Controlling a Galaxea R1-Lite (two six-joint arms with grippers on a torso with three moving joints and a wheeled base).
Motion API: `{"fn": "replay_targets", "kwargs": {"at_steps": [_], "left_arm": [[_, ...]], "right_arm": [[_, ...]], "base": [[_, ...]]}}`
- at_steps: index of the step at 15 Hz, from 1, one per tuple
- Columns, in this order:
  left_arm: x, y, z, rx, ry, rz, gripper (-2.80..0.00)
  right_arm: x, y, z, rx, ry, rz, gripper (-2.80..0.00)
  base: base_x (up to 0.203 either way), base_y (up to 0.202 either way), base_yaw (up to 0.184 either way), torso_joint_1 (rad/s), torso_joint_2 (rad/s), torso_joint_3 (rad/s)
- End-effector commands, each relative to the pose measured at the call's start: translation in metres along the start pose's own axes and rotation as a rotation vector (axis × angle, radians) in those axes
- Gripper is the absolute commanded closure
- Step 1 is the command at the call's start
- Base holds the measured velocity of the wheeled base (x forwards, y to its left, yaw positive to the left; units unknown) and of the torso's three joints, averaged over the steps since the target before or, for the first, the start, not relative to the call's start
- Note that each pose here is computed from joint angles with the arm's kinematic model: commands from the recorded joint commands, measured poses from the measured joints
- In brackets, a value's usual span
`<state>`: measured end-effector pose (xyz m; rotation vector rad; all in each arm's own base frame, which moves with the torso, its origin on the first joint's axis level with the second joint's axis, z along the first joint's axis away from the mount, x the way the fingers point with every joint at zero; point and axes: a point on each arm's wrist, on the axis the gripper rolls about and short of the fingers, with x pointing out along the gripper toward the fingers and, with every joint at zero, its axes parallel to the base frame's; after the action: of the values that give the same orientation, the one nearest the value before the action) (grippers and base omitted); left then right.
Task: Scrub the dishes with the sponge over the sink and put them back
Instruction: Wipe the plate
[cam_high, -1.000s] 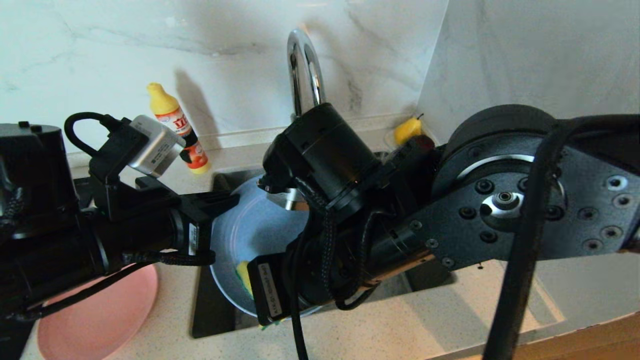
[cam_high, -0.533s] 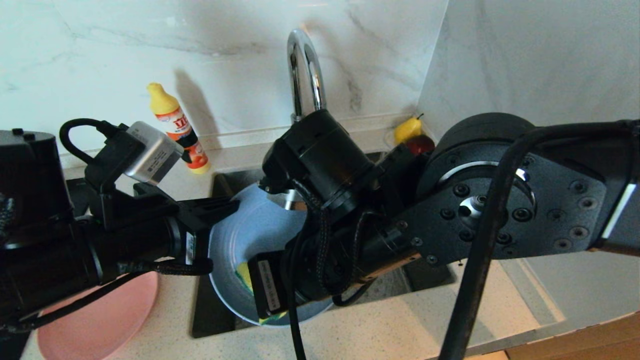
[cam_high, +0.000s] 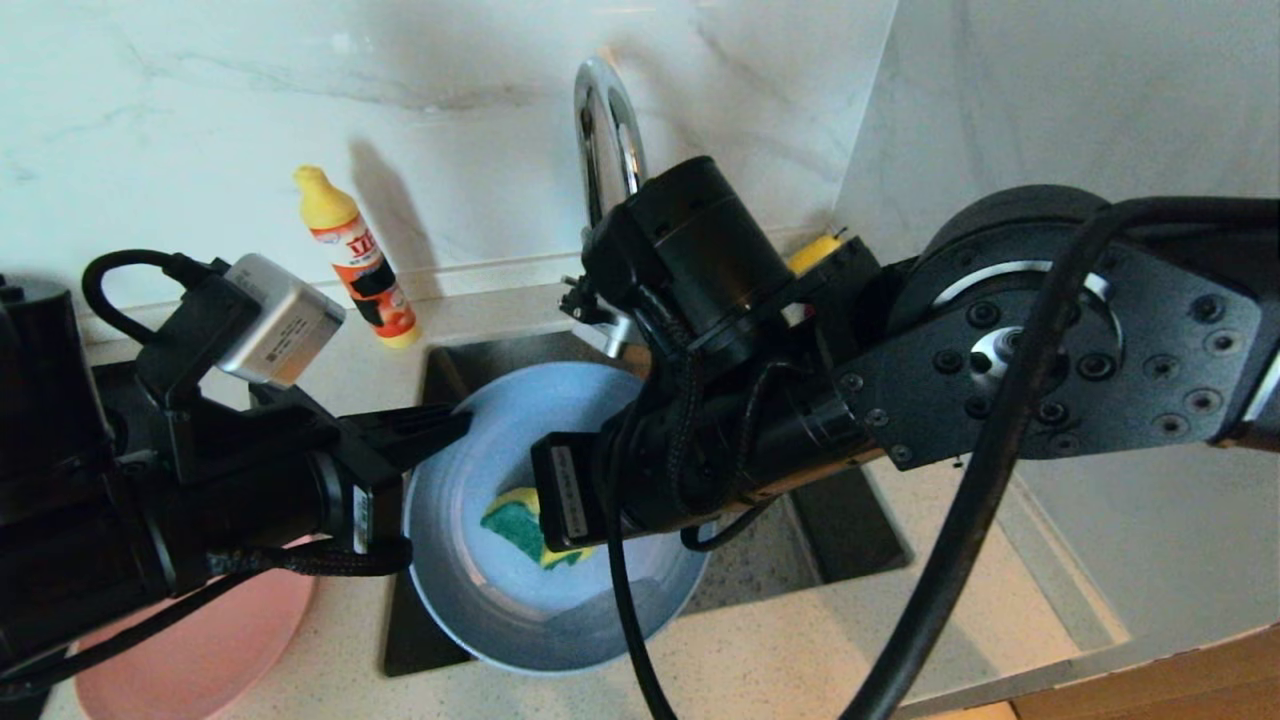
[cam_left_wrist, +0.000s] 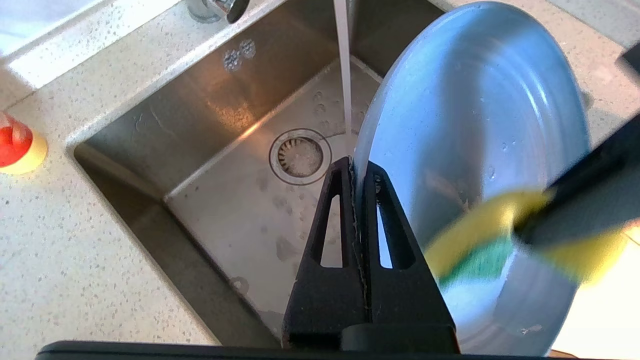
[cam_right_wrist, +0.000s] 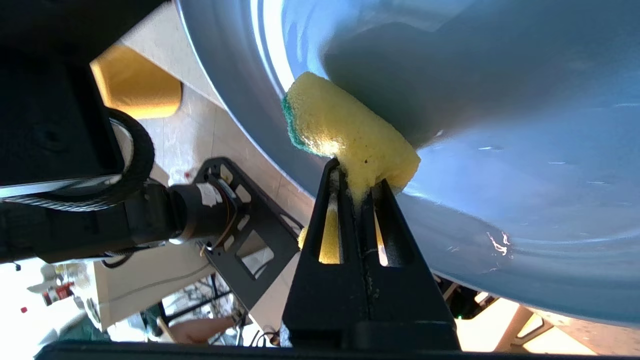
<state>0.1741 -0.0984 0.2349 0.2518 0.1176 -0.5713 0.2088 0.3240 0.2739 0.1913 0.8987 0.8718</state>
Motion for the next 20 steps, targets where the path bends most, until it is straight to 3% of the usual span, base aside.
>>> {"fn": "replay_targets", "kwargs": {"at_steps": [1, 5, 15, 20], "left_arm": [[-0.001, -0.001, -0.002, 0.0, 0.005, -0.001, 0.0], [-0.001, -0.001, -0.003, -0.002, 0.008, -0.002, 0.0], [-0.005, 0.002, 0.007, -0.018, -0.036, 0.011, 0.0], [-0.002, 0.003, 0.012, -0.024, -0.044, 0.012, 0.0]], "right_arm": [[-0.016, -0.002, 0.006, 0.009, -0.032, 0.004, 0.0], [-0.038, -0.009, 0.014, 0.026, -0.078, -0.004, 0.0], [-0.038, -0.027, -0.004, 0.065, 0.062, -0.101, 0.0], [-0.013, -0.016, -0.019, 0.031, 0.131, -0.094, 0.0]], "base": [[0.0, 0.0, 0.0, 0.0, 0.0, 0.0], [0.0, 0.0, 0.0, 0.0, 0.0, 0.0], [0.0, 0.0, 0.0, 0.0, 0.0, 0.0], [0.0, 0.0, 0.0, 0.0, 0.0, 0.0]]}}
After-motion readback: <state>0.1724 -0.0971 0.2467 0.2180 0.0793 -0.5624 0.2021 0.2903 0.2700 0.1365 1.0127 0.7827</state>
